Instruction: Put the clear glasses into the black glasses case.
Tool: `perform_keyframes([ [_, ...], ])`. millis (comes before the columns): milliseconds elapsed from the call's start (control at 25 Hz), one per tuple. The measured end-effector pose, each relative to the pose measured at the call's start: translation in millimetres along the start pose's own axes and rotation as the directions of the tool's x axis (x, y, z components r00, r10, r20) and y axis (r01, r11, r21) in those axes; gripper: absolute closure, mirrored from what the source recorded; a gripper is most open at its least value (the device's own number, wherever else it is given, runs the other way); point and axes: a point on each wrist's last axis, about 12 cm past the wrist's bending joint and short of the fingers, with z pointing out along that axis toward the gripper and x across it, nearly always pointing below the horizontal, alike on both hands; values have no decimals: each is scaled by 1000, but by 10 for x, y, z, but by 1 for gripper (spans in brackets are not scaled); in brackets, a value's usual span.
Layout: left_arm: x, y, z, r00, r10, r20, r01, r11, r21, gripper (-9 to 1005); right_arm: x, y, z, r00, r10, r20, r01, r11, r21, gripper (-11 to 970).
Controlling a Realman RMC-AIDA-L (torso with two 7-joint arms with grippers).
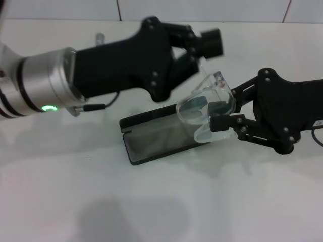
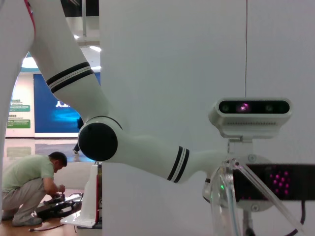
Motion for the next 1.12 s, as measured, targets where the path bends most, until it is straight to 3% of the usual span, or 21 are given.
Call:
perform_keyframes([
  [440,135,-42,23,999,-45,-30,46,999,11,946,-32,-16,-3,1000,-13,12,12,1000,10,847],
  [680,98,-33,-28,999,-35,-1,35,999,-17,946,-27,-17,-13,1000,-11,12,11,1000,14,847],
  [960,-53,42,-355,995,32,93,-15,983,-182,947,-10,40,-57,999,-15,33,14,1000,16,847],
  [1120,-45,46,-582,989,42,139,2,954,-298,947,-99,145,-104,989,-68,131,72,997,-20,847],
])
